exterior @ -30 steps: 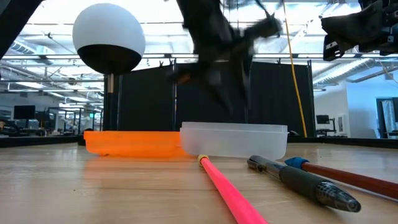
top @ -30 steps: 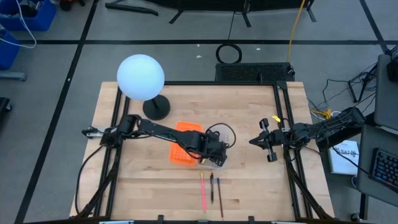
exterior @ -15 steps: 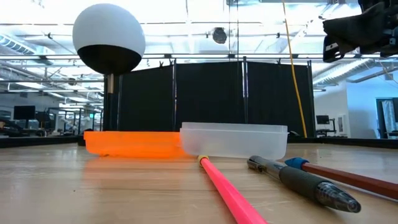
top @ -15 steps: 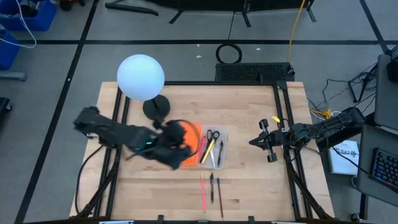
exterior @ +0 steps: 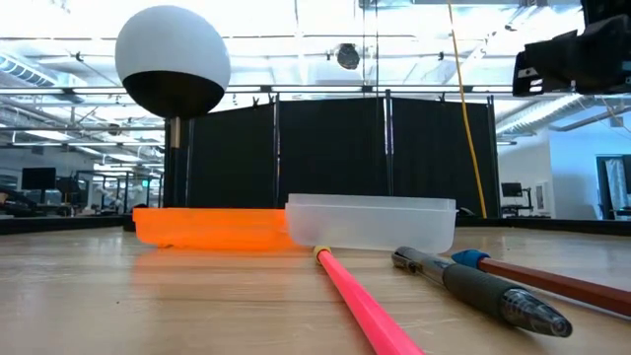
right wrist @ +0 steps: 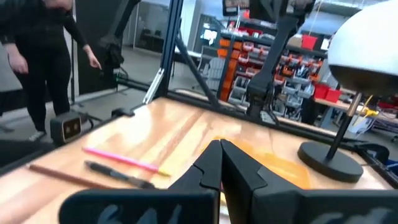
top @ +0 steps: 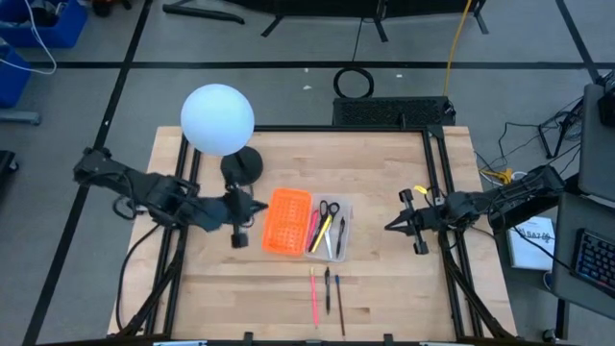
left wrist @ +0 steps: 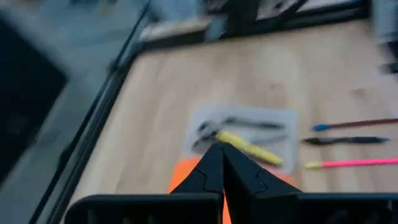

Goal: Pick & place school supplies into a supply box
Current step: Put the brown pencil into the orange supply box

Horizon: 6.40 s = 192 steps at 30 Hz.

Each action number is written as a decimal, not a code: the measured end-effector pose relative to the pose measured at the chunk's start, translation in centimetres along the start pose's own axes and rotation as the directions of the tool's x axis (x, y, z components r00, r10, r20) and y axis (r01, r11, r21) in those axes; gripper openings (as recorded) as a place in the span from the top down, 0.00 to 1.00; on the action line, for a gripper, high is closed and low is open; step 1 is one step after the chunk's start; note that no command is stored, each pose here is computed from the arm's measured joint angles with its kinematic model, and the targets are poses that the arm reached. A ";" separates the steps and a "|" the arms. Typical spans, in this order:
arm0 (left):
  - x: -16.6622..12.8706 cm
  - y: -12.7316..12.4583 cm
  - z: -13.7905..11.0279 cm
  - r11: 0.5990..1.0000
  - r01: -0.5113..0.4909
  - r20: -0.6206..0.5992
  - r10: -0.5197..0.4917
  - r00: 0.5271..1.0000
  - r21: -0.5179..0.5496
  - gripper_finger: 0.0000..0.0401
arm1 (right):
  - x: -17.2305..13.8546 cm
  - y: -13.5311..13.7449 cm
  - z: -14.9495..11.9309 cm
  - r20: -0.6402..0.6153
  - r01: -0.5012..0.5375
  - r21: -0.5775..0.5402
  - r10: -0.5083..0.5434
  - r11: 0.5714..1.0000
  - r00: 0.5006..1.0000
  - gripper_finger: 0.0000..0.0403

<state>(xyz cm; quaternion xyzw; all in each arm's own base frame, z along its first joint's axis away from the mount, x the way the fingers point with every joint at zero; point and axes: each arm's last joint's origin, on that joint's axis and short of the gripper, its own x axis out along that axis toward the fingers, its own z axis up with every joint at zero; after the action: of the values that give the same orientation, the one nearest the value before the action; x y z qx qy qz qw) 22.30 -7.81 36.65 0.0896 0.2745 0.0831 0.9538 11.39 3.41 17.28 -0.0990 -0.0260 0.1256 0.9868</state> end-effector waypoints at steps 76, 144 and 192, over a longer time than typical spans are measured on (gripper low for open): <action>5.9 2.5 -22.4 0.995 -0.041 0.468 0.082 0.880 -0.096 0.95 | 26.8 10.6 5.0 -0.974 0.831 0.201 0.013 0.519 0.227 0.82; 6.4 2.2 -23.3 0.991 0.019 0.383 0.033 0.923 -0.131 0.88 | 25.3 9.0 0.3 -0.953 0.842 0.303 0.123 0.447 0.278 0.64; 6.4 2.2 -23.4 0.995 -0.001 0.375 0.040 0.926 -0.104 0.88 | 24.4 10.3 -6.0 -0.988 0.856 0.039 0.148 0.515 -0.043 0.79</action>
<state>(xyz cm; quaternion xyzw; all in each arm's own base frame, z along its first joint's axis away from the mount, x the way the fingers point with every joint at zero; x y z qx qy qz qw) 14.82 -1.39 14.41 0.0579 0.0809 0.0881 0.9911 32.96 18.23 9.98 0.2479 0.6475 -0.2864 0.6613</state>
